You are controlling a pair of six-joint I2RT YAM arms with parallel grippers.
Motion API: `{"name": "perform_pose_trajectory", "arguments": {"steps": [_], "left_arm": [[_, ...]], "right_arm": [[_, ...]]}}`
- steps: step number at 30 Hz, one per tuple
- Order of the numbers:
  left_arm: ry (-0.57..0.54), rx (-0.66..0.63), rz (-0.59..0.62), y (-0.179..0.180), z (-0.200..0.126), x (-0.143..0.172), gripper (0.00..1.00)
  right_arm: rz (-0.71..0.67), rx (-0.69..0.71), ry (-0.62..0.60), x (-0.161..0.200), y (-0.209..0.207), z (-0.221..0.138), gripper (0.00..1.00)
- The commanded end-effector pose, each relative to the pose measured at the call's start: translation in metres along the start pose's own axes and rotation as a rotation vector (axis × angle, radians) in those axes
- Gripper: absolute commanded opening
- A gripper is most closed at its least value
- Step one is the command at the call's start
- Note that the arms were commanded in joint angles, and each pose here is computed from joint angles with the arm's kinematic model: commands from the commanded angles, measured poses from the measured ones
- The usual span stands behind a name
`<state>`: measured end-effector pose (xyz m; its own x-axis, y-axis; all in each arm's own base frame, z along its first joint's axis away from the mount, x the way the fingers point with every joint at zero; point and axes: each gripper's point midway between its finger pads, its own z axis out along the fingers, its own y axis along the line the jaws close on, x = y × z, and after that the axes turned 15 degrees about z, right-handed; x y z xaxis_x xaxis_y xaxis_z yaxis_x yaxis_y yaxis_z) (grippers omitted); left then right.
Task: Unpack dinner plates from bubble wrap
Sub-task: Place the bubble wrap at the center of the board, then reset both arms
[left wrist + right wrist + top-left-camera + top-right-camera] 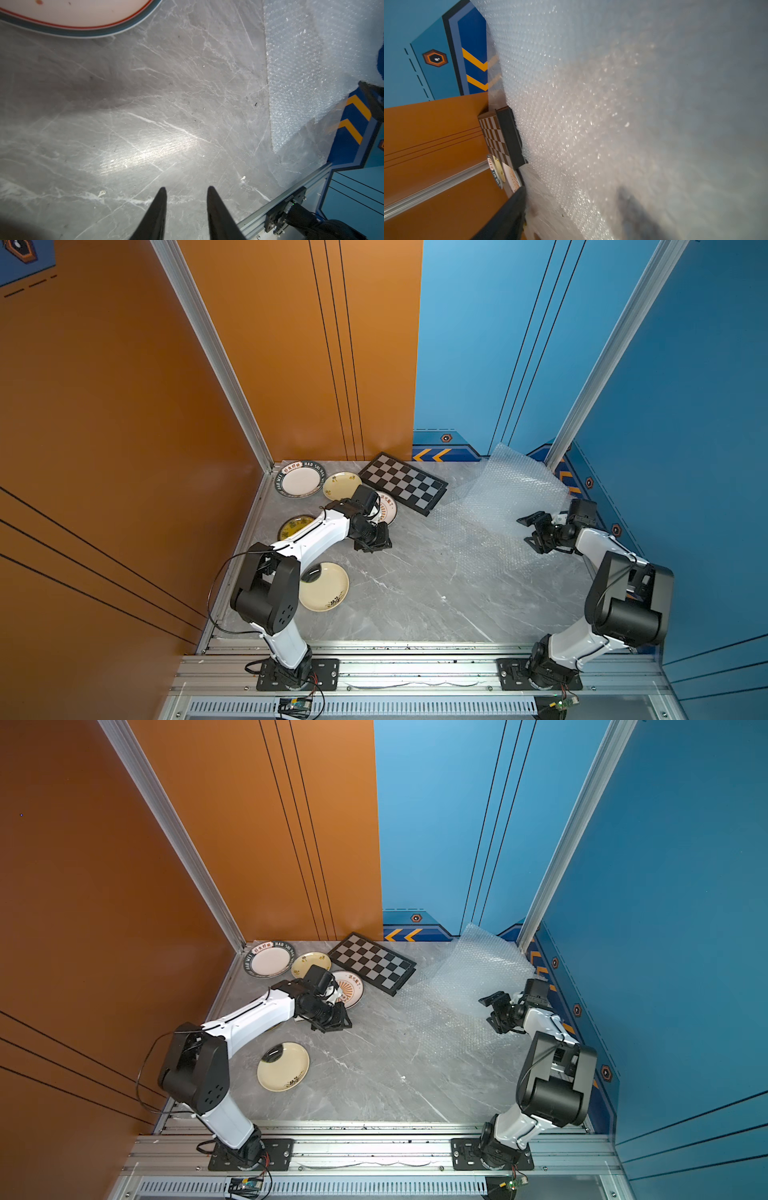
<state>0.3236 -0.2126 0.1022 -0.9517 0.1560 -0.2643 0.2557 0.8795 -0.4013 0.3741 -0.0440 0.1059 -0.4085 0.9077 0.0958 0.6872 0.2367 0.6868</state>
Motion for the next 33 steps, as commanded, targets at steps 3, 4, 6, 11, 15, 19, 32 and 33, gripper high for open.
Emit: {"name": "perform_pose_trajectory", "arguments": {"steps": [3,4,6,11,15,19,32,33], "left_arm": [[-0.161,-0.211,-0.01,0.043,-0.048,-0.014,0.75],[-0.199,-0.26,-0.017,0.055,-0.059,-0.016,0.8],[-0.259,-0.332,-0.04,0.078,-0.075,-0.018,0.85],[-0.458,-0.46,-0.053,0.129,-0.113,-0.022,0.98],[-0.587,-0.633,0.009,0.161,-0.146,-0.02,0.98],[-0.669,-0.736,0.15,0.173,-0.159,-0.025,0.98],[-0.946,-0.655,0.328,0.19,-0.117,-0.029,0.98],[-0.942,-0.651,0.328,0.193,-0.112,-0.03,0.98]], "right_arm": [[-0.277,0.12,-0.266,-0.012,0.007,-0.072,1.0],[-0.328,0.113,-0.329,-0.016,0.01,-0.079,1.0],[-0.455,0.083,-0.421,-0.019,0.02,-0.083,1.0],[-0.81,-0.11,-0.668,-0.007,0.049,-0.068,1.0],[-0.851,-0.15,-0.648,-0.002,0.037,-0.032,1.0],[-0.937,-0.164,-0.638,0.009,0.032,-0.004,1.0],[-1.042,-0.173,-0.646,0.025,0.015,0.031,1.0],[-1.052,-0.175,-0.644,0.027,0.015,0.034,1.0]]}}
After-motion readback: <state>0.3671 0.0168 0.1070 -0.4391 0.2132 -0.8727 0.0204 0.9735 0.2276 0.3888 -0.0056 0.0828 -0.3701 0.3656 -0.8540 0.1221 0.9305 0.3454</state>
